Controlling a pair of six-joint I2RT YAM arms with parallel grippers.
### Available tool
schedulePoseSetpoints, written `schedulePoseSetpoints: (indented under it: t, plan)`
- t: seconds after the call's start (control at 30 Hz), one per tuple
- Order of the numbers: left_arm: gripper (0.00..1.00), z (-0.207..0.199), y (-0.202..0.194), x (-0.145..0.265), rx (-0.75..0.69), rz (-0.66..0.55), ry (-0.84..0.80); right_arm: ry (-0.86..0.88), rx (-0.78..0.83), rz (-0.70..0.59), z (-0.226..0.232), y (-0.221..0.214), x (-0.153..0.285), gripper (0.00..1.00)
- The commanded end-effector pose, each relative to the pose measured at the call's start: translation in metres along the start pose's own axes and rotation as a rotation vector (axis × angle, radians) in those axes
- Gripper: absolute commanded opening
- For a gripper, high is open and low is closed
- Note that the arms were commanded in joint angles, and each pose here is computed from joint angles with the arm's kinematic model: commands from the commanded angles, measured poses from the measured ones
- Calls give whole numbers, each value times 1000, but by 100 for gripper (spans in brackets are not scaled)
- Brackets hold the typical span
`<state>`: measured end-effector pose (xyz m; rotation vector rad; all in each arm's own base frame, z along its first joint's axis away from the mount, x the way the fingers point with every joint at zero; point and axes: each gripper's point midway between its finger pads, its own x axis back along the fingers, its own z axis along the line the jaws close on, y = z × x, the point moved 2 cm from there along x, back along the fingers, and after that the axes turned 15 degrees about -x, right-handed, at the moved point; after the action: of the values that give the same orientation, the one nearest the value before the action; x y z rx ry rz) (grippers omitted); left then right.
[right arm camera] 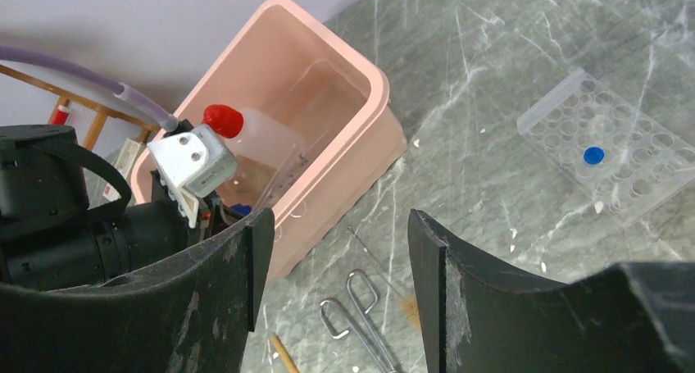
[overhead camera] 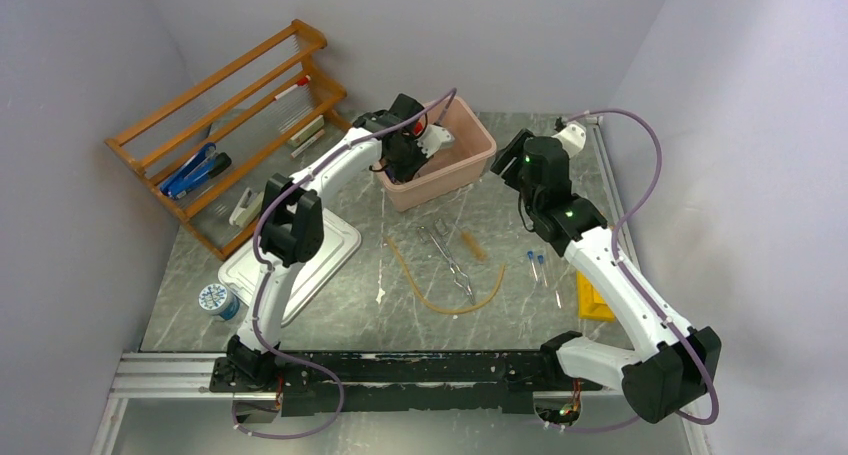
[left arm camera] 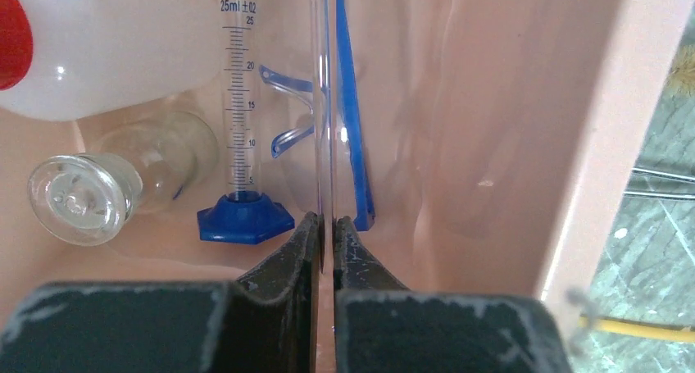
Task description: Organize the chemistry lab equipment
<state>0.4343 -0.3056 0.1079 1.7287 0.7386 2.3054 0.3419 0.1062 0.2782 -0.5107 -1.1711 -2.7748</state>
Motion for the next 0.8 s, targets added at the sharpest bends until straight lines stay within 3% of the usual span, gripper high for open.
schedulePoseSetpoints:
  t: [0.0,0.33,0.6,0.77]
  plan:
    - [5,4,-4,9,-61,25,17,26,29,-63,10,23,7,64]
    - [30,6,-1,5,-71,17,7,21,32,-40,6,15,4,64]
    - [39,12,30,31,-73,-100,29,18,52,7,0,1,0,64]
    - [45,25,61,71,-52,-224,110,42,142,130,-12,-33,-8,64]
